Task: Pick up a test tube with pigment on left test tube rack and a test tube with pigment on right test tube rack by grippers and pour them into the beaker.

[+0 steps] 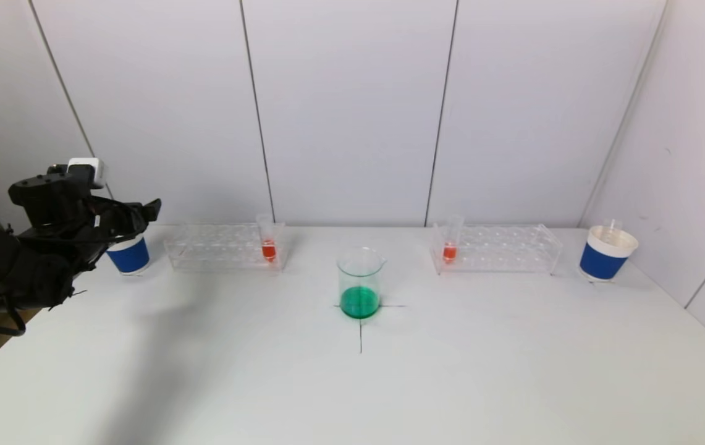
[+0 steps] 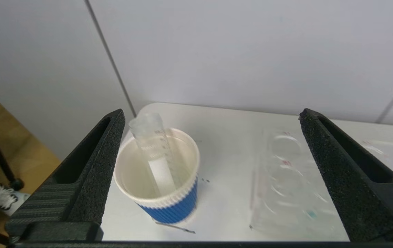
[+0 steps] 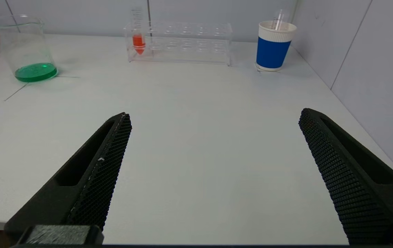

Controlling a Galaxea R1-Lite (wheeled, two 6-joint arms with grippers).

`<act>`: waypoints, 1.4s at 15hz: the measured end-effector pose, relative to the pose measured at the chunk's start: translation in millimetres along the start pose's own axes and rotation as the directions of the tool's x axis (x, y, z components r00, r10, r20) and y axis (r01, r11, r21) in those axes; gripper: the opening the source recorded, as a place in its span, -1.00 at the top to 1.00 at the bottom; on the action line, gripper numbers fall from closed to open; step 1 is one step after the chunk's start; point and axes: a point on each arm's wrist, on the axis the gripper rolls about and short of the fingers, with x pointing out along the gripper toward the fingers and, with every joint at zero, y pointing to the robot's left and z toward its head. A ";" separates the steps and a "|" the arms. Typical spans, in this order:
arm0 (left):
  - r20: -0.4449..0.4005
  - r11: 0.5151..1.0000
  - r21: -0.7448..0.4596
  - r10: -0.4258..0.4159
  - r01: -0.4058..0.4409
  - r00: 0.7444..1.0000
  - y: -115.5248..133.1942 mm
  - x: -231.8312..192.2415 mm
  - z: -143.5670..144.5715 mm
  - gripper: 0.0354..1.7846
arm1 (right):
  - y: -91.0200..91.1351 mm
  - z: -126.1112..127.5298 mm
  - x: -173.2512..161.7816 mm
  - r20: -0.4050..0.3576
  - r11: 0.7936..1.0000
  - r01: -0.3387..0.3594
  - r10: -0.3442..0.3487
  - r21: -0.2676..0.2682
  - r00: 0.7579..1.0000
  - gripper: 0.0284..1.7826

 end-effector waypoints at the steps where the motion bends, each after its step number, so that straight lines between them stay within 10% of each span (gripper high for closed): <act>1: -0.003 0.999 -0.003 -0.039 0.039 0.999 -1.5 -12.7 1.6 -0.98 | 0.0 0.0 0.0 0.000 1.000 0.000 0.000 0.000 1.000 -0.99; 21: 0.090 0.947 -0.086 -0.302 0.309 0.949 -8.6 -316.2 21.2 -0.98 | 0.0 0.0 0.0 0.000 1.000 0.000 0.000 0.000 1.000 -0.99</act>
